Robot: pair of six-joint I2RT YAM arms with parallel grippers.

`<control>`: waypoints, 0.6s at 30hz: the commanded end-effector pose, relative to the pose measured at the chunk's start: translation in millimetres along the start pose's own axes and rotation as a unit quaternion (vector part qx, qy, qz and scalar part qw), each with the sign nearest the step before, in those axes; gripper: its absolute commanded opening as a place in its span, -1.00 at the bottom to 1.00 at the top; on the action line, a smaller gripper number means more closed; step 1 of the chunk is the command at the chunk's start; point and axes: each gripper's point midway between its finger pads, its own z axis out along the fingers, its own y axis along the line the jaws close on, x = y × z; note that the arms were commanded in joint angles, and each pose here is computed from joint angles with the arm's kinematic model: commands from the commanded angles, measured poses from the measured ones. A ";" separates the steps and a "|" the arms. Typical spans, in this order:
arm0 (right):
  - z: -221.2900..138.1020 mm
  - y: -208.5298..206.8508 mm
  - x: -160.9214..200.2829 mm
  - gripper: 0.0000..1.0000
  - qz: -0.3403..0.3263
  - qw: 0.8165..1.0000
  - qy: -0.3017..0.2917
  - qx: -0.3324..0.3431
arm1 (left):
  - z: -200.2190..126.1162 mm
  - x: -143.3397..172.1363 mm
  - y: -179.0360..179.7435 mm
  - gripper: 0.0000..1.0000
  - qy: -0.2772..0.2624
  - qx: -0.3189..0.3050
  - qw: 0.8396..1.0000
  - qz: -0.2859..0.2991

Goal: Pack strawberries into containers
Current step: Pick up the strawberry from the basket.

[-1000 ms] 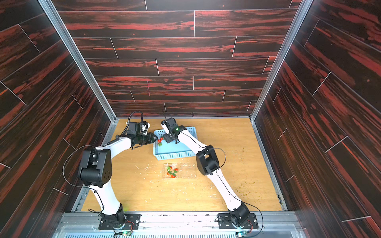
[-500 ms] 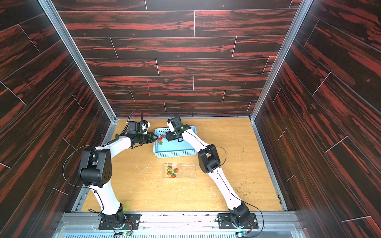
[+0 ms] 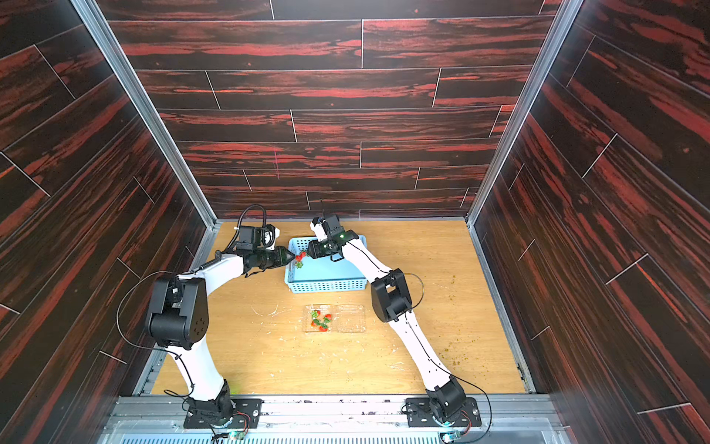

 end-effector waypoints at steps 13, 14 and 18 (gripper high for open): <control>22.5 -3.7 29.5 0.11 0.041 0.998 0.037 -0.022 | 9.7 4.4 -9.3 -0.61 0.011 0.023 1.000 0.001; 21.8 -4.2 27.3 0.10 0.044 0.998 0.033 -0.021 | 10.1 5.2 -10.0 -0.67 0.012 0.024 1.000 0.001; 21.7 -3.7 22.4 0.05 0.047 0.998 0.024 -0.023 | 9.7 6.1 -12.6 -0.89 0.013 0.027 1.000 0.003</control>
